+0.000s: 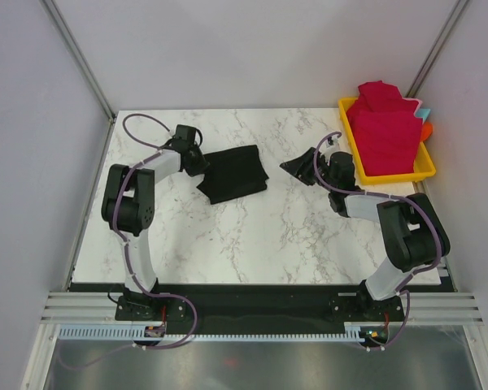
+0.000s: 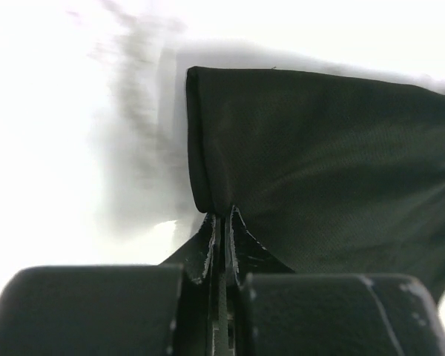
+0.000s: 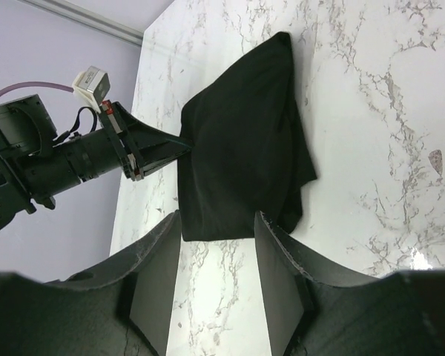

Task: Fold and stack the t-shirts
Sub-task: Neatly place the folded tshirt to the corner, then reset both grippers

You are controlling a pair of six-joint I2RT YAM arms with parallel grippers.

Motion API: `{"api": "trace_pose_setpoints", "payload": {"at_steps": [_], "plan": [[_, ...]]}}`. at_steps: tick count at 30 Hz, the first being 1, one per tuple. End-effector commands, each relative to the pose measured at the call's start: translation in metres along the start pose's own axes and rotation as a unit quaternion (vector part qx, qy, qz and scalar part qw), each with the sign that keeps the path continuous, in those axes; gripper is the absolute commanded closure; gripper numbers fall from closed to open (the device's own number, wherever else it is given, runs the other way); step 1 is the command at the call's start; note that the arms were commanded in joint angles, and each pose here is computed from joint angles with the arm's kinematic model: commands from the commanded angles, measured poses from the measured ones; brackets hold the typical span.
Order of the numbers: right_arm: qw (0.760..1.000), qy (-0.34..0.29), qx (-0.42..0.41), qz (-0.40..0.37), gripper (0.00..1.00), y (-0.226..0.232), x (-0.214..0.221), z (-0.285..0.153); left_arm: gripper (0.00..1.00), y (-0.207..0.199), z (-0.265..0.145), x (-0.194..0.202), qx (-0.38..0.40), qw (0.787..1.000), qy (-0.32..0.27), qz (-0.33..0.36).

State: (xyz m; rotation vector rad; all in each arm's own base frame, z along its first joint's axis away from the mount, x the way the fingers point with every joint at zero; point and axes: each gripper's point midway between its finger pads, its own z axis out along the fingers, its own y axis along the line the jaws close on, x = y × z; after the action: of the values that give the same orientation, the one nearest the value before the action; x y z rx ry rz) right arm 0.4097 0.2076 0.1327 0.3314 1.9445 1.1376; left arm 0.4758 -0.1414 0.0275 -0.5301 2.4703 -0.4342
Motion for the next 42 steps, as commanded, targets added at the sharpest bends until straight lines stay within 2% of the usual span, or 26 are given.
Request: {"api": "trace_pose_setpoints", "payload": {"at_steps": [1, 5, 10, 11, 14, 16, 17, 18, 19, 21, 26, 29, 30, 31, 32, 35, 36, 37, 38, 39, 41, 42], "plan": [[1.000, -0.010, -0.018, -0.014, 0.48, 0.014, -0.006, -0.004, 0.98, 0.056, -0.033, -0.031, -0.133, 0.989, -0.031, 0.051], [1.000, -0.009, -0.022, -0.011, 0.48, 0.017, -0.007, -0.005, 0.98, 0.109, -0.050, -0.053, -0.223, 0.971, -0.039, 0.070], [1.000, -0.008, -0.022, -0.010, 0.49, 0.017, -0.005, -0.006, 0.98, 0.182, -0.056, -0.071, -0.285, 0.958, -0.007, -0.016], [1.000, -0.008, -0.024, -0.011, 0.49, 0.018, -0.005, -0.007, 0.98, 0.197, -0.061, -0.065, -0.312, 0.949, 0.010, -0.036], [0.999, -0.010, -0.032, -0.010, 0.49, 0.024, -0.008, -0.008, 0.98, 0.234, -0.079, -0.067, -0.374, 0.922, 0.002, -0.099], [0.999, -0.011, -0.032, -0.011, 0.49, 0.024, -0.008, -0.008, 0.84, 0.248, -0.097, -0.071, -0.390, 0.911, -0.017, -0.132], [0.999, -0.011, -0.033, -0.009, 0.49, 0.025, -0.008, -0.009, 0.73, 0.252, -0.102, -0.072, -0.396, 0.906, -0.029, -0.149], [0.999, -0.010, -0.034, -0.009, 0.49, 0.025, -0.009, -0.009, 0.50, 0.255, -0.111, -0.074, -0.400, 0.902, -0.038, -0.156], [0.999, -0.011, -0.034, -0.009, 0.49, 0.025, -0.009, -0.009, 0.39, 0.253, -0.123, -0.083, -0.406, 0.898, -0.061, -0.158], [0.999, -0.011, -0.034, -0.009, 0.48, 0.025, -0.009, -0.009, 0.25, 0.243, -0.135, -0.095, -0.395, 0.902, -0.082, -0.155], [0.999, -0.009, -0.029, -0.011, 0.41, 0.023, -0.008, -0.006, 0.16, 0.204, -0.179, -0.126, -0.338, 0.918, -0.143, -0.153], [1.000, -0.008, -0.013, -0.019, 0.28, 0.021, -0.011, -0.006, 0.07, 0.166, -0.201, -0.136, -0.285, 0.932, -0.175, -0.141], [1.000, -0.007, -0.005, -0.028, 0.12, 0.019, -0.011, -0.006, 0.01, 0.144, -0.200, -0.133, -0.257, 0.942, -0.173, -0.130], [0.999, -0.027, 0.011, -0.038, 0.04, 0.021, -0.021, -0.007, 0.00, 0.131, -0.203, -0.133, -0.237, 0.945, -0.180, -0.134], [0.998, -0.019, 0.040, -0.040, 0.02, 0.014, -0.016, -0.010, 0.00, 0.122, -0.202, -0.125, -0.224, 0.949, -0.179, -0.135], [0.990, -0.035, 0.085, -0.105, 0.02, 0.025, -0.023, -0.021, 0.00, 0.058, -0.212, -0.114, -0.128, 0.963, -0.211, -0.105], [0.984, -0.066, 0.114, -0.122, 0.02, 0.024, -0.035, -0.025, 0.00, 0.044, -0.204, -0.091, -0.113, 0.970, -0.198, -0.084], [0.982, -0.069, 0.114, -0.136, 0.02, 0.033, -0.033, -0.027, 0.00, 0.030, -0.216, -0.086, -0.085, 0.970, -0.215, -0.076], [0.977, -0.090, 0.122, -0.150, 0.02, 0.040, -0.041, -0.036, 0.00, 0.031, -0.206, -0.066, -0.079, 0.974, -0.203, -0.061], [0.970, -0.125, 0.142, -0.156, 0.02, 0.040, -0.051, -0.044, 0.00, 0.007, -0.217, -0.062, -0.027, 0.973, -0.224, -0.050], [0.957, -0.185, 0.128, -0.184, 0.02, 0.049, -0.063, -0.070, 0.00, 0.007, -0.205, -0.031, 0.007, 0.977, -0.207, -0.047], [0.945, -0.219, 0.138, -0.198, 0.02, 0.049, -0.070, -0.083, 0.00, -0.011, -0.208, -0.030, 0.059, 0.973, -0.221, -0.042]]}}
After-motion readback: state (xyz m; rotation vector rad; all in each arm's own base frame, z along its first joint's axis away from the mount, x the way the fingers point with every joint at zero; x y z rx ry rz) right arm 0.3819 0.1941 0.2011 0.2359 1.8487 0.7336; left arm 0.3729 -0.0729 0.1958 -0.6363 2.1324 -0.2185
